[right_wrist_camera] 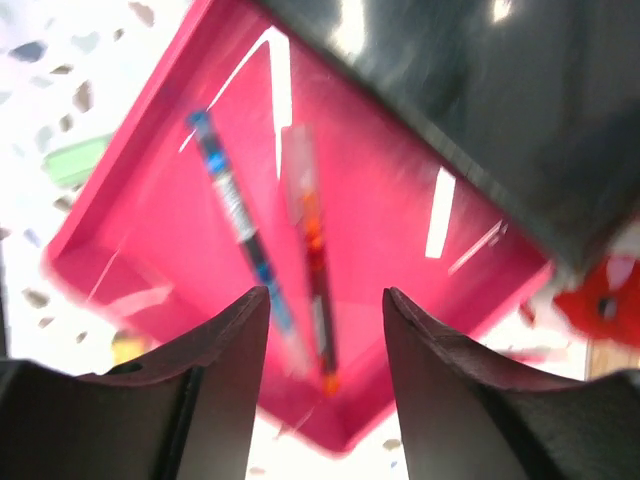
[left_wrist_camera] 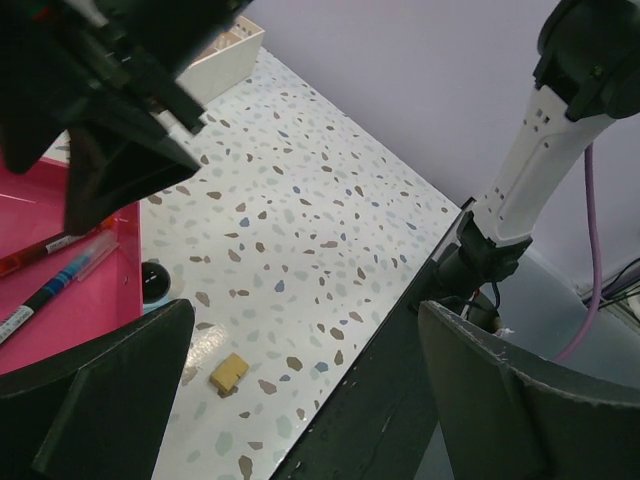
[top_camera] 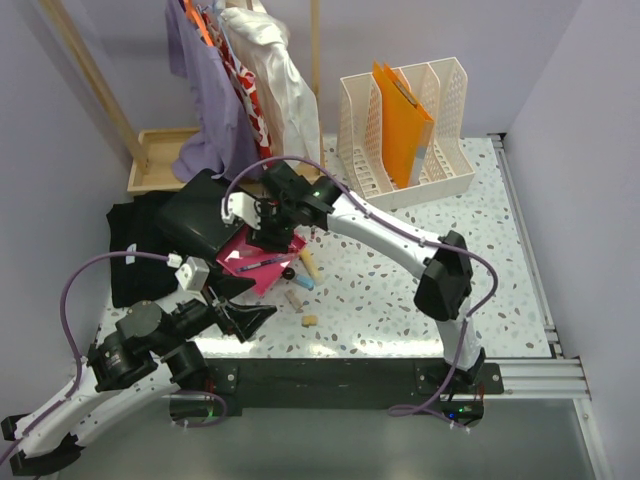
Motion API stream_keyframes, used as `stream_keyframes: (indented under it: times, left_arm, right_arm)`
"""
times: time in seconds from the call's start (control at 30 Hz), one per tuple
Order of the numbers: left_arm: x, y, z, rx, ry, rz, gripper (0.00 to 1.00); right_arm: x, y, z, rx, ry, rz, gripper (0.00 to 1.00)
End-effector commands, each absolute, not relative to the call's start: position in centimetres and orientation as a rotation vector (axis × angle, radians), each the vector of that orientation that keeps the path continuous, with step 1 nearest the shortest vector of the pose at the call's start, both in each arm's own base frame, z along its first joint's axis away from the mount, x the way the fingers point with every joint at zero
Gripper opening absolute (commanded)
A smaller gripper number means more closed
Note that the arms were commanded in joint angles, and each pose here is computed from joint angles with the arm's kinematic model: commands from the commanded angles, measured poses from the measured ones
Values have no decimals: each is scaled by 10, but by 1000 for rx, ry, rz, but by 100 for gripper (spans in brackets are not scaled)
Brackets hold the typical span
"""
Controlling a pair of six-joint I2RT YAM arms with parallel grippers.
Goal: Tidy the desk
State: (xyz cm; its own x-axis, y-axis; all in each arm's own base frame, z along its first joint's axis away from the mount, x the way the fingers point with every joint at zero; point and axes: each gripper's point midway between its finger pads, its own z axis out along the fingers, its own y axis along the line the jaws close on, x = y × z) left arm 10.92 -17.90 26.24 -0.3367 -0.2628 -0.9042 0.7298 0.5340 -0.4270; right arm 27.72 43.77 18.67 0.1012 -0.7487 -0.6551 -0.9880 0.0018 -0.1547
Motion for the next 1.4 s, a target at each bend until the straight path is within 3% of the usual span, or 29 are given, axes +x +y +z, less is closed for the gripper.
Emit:
stream_keyframes:
  times: [0.0, 0.27, 0.47, 0.63, 0.73, 0.83, 1.1, 1.37]
  left_arm:
    - [114, -176, 274, 377, 1572, -1055, 100]
    - [123, -170, 283, 286, 1580, -1042, 100]
    - [141, -201, 301, 314, 1676, -1017, 100]
    - [180, -247, 282, 355, 1894, -868, 99]
    - [210, -267, 295, 306, 1942, -776, 98]
    - [241, -280, 272, 241, 2054, -610, 95]
    - [315, -311, 233, 176, 2204, -222, 79]
    - [387, -300, 165, 152, 2339, -113, 57]
  right_arm:
    - [265, 389, 255, -1673, 1651, 533, 56]
    - [266, 285, 270, -1358, 1738, 615, 68]
    - [253, 218, 251, -1112, 1832, 617, 76]
    - [264, 177, 236, -790, 1869, 650, 89]
    - [272, 157, 235, -639, 1866, 718, 90]
    - [281, 141, 224, -562, 1912, 692, 90]
    - [288, 126, 215, -508, 1961, 624, 90]
    - [291, 116, 218, -481, 1951, 565, 90]
